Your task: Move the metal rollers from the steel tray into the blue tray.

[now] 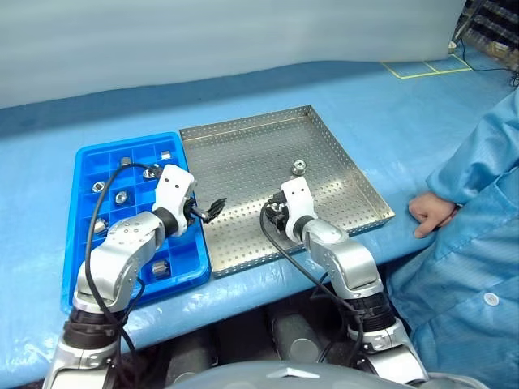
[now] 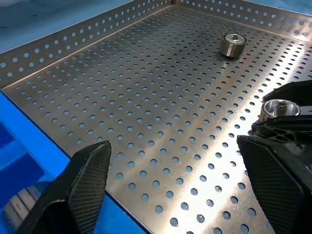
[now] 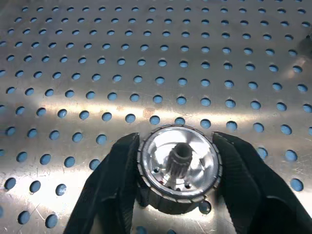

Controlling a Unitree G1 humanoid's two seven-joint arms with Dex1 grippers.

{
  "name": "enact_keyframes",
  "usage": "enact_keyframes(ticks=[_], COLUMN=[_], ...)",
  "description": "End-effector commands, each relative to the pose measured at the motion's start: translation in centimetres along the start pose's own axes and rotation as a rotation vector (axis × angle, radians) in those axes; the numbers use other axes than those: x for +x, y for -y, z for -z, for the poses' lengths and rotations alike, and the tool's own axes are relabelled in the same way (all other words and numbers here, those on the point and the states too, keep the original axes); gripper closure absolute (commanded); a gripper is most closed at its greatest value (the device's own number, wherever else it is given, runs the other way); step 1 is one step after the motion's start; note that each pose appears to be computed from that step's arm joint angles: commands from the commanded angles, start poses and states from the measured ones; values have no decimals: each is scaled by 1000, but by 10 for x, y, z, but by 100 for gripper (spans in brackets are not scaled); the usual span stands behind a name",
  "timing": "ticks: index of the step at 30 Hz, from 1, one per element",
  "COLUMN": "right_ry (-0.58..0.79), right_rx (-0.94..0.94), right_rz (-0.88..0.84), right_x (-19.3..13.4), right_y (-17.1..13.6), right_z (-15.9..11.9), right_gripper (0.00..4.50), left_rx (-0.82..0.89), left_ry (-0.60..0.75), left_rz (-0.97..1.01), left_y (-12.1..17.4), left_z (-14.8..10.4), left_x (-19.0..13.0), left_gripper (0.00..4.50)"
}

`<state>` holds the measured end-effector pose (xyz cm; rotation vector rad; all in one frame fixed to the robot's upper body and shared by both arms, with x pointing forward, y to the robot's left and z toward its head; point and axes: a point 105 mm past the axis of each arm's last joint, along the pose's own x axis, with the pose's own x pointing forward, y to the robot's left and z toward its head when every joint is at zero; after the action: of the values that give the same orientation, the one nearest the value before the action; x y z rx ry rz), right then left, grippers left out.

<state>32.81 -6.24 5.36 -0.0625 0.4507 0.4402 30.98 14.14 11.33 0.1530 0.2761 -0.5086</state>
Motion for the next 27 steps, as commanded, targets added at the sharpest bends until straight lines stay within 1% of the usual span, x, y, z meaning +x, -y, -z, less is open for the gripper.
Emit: enact_keyframes(ticks=[1,3,7,11,15,17,20,24,27], right_ry=[43,61,133,231,296,301,297,276,257], right_rx=[-15,-14,-19,-63,-110,-136,-183,-211,-227], right_rz=[-12,-18,-88,-235,-432,-511,-556,-583,-601], right_x=[-1,-2,-8,-14,-22,-23,-19,-16,-15], right_y=[-5,-6,-19,-54,-103,-124,-142,-152,-155], right_z=[-13,-19,-41,-74,-95,-98,-97,-89,-83], right_gripper=[279,279,279,279,279,279,279,279,279], left_rx=[36,35,45,78,86,83,89,96,86], left_ry=[71,92,123,76,6,0,0,-6,-22], left_rz=[-78,-119,-181,-263,-363,-390,-397,-404,-414], left_y=[-16,-26,-40,-53,-69,-73,-73,-70,-67], left_z=[-20,-26,-35,-26,-10,-8,-8,-7,0], left_x=[-13,-21,-38,-56,-73,-81,-85,-87,-92], left_gripper=[0,0,0,0,0,0,0,0,0])
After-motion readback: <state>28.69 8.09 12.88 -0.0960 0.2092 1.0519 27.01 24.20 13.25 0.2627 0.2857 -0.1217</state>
